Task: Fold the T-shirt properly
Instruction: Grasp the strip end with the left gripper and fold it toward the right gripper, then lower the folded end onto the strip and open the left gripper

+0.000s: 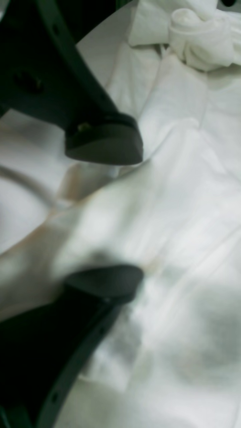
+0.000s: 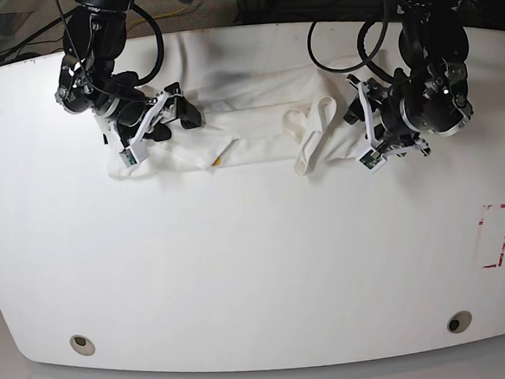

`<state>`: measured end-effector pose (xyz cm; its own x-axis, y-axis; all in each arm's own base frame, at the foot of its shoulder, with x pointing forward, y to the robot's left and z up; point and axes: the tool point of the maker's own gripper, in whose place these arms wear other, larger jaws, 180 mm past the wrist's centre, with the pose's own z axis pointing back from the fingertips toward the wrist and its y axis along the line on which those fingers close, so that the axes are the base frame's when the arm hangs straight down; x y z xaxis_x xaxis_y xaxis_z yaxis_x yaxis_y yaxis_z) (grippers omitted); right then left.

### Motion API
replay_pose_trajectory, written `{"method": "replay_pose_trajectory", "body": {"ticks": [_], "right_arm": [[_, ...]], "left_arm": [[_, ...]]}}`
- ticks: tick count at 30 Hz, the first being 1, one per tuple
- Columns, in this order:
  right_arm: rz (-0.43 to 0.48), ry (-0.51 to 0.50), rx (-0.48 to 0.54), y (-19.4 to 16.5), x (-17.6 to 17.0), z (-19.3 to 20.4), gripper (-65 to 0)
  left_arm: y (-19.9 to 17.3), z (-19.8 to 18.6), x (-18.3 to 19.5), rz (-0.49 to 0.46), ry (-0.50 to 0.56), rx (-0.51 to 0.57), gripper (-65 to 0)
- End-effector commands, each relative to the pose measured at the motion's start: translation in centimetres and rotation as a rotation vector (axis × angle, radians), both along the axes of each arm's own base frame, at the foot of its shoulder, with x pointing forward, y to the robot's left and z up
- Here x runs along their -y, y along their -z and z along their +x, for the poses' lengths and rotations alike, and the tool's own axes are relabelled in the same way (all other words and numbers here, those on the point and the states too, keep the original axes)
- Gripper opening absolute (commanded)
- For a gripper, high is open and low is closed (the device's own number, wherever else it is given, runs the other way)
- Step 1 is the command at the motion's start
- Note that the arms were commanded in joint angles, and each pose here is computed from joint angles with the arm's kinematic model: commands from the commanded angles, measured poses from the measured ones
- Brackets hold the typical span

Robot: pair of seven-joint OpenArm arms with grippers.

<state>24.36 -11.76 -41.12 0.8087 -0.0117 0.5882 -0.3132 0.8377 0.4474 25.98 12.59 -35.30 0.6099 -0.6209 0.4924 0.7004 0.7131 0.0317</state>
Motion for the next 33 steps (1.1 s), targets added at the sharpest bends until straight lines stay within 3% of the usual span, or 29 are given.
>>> {"method": "replay_pose_trajectory", "body": {"ticks": [1, 6, 16, 21, 24, 27, 33], "right_arm": [[-0.018, -0.008, -0.005, -0.1, 0.2, 0.0, -20.6], [-0.018, -0.009, -0.009, 0.0, 0.2, -0.2, -20.6], [-0.037, -0.009, -0.01, 0.0, 1.0, -0.2, -20.6], [-0.037, -0.009, -0.01, 0.0, 1.0, -0.2, -20.6], [-0.037, -0.009, -0.01, 0.0, 1.0, -0.2, -20.6], [-0.038, -0.013, -0.001, -0.3, 0.9, -0.1, -20.6], [-0.103, -0.044, 0.081, -3.4, 1.0, 1.0, -19.8]], "left_arm": [[-0.6, 0.3, 0.5, -0.025, 0.009, 0.026, -41.0], [0.2, -0.5, 3.1, -0.034, 0.096, -0.005, -41.1], [1.7, -2.2, 15.3, -0.173, 0.407, -0.075, -41.1], [-0.5, -2.0, 18.3, -0.198, 0.489, -0.013, -41.1], [-3.0, -1.3, 18.1, -0.2, 0.493, 0.079, -41.1], [-3.7, -0.6, 15.5, -0.143, 0.463, 0.123, -41.1], [-2.1, 0.4, 7.0, -0.063, 0.23, 0.085, -41.1]]}}
